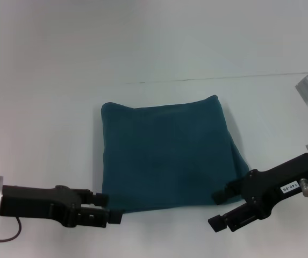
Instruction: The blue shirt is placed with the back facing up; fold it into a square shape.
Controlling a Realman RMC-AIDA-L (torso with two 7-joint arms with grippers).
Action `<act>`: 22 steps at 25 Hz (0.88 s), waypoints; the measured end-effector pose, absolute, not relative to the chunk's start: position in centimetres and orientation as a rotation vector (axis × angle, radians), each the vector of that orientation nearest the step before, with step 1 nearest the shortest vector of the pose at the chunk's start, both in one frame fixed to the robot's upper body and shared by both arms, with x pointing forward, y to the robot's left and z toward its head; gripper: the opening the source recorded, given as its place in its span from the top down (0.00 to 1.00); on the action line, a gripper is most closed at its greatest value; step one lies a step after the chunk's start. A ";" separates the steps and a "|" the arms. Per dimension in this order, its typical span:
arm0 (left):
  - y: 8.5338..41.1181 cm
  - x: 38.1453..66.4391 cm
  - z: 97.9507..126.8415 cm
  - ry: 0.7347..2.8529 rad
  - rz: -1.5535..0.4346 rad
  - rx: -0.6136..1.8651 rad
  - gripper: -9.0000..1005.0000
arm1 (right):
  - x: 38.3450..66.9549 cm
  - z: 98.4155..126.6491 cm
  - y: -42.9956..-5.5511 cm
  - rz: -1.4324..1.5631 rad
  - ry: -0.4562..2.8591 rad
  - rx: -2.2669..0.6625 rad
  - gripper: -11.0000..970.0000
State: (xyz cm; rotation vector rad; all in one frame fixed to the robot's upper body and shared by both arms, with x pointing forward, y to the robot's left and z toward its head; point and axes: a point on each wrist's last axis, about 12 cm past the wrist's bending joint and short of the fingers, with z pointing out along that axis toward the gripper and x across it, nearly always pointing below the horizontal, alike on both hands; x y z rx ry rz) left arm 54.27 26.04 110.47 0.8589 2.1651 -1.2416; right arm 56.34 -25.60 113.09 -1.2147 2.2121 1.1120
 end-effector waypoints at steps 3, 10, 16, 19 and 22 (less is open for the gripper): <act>25.8 54.3 110.4 2.165 -1.238 0.884 0.19 | 56.3 113.1 -25.7 1.112 2.214 -1.213 0.12; 24.8 54.2 110.2 2.180 -1.227 0.950 0.19 | 56.5 113.2 -25.7 1.107 2.211 -1.218 0.12; 24.4 54.3 110.5 2.161 -1.225 0.970 0.17 | 56.6 113.3 -25.6 1.102 2.209 -1.216 0.12; 24.2 54.4 110.7 2.173 -1.246 0.952 0.16 | 56.6 113.3 -25.7 1.101 2.209 -1.211 0.12; 24.0 54.4 110.8 2.163 -1.246 0.963 0.16 | 56.5 113.3 -25.8 1.100 2.211 -1.208 0.12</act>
